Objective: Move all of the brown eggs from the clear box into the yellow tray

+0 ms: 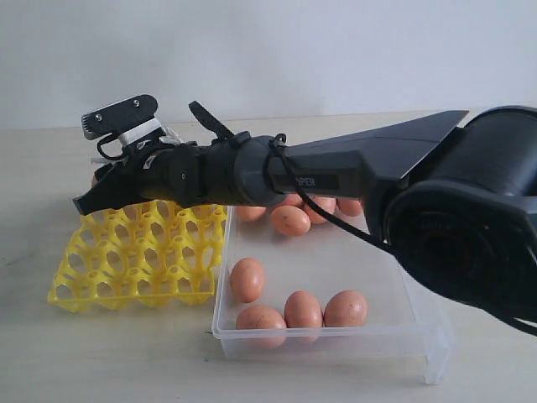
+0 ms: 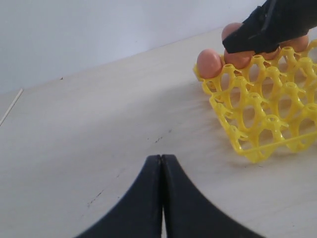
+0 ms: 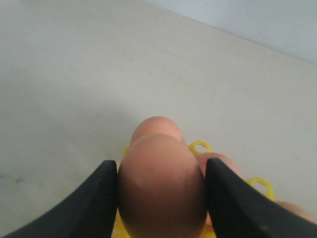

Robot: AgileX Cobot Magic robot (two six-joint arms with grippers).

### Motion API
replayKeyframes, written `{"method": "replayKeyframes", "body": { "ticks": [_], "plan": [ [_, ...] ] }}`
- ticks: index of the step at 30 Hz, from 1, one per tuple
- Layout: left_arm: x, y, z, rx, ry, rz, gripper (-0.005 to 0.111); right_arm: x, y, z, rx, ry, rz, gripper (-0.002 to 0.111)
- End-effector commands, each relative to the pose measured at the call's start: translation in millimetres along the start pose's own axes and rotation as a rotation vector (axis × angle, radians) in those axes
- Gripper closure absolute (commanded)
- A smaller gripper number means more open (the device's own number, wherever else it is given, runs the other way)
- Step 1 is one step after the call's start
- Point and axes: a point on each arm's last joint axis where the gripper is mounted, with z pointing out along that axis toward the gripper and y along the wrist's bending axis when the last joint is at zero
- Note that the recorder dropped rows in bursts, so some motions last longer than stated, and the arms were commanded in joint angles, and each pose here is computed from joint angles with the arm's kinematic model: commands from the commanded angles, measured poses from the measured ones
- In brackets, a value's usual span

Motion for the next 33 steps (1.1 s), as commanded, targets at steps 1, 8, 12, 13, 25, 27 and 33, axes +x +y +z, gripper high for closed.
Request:
{"method": "replayKeyframes", "body": {
  "ticks": [1,8,12,13,25,27,33],
  "plan": [
    [-2,0.4,-1,-0.002,-0.018,-0.004,0.107,-4,5,9,-0.043,0.032,0.034,0.108],
    [-2,0.4,-1,-0.002,-0.018,-0.004,0.107,-4,9,13,-0.084,0.074,0.031,0.108],
    [-2,0.4,-1,-0.002,-0.018,-0.004,0.107,-5,10,13,-0.094,0.07,0.01,0.108],
    [-2,0.4,-1,-0.002,-0.018,-0.004,0.107,-5,10,13,-0.095,0.068,0.003,0.108],
    [-2,0.4,-1,-0.002,-0.018,-0.004,0.107,-20,3,5,-0.061,0.032,0.089,0.108],
    [-2,0.4,-1,-0.002,-0.018,-0.004,0.107,-29,-4,0,-0.045,0.017,0.166,0.108],
    [-2,0.4,-1,-0.002,-0.018,-0.004,0.107,-56,-13,-15,-0.009,-0.08,0.006,0.108]
  ]
}}
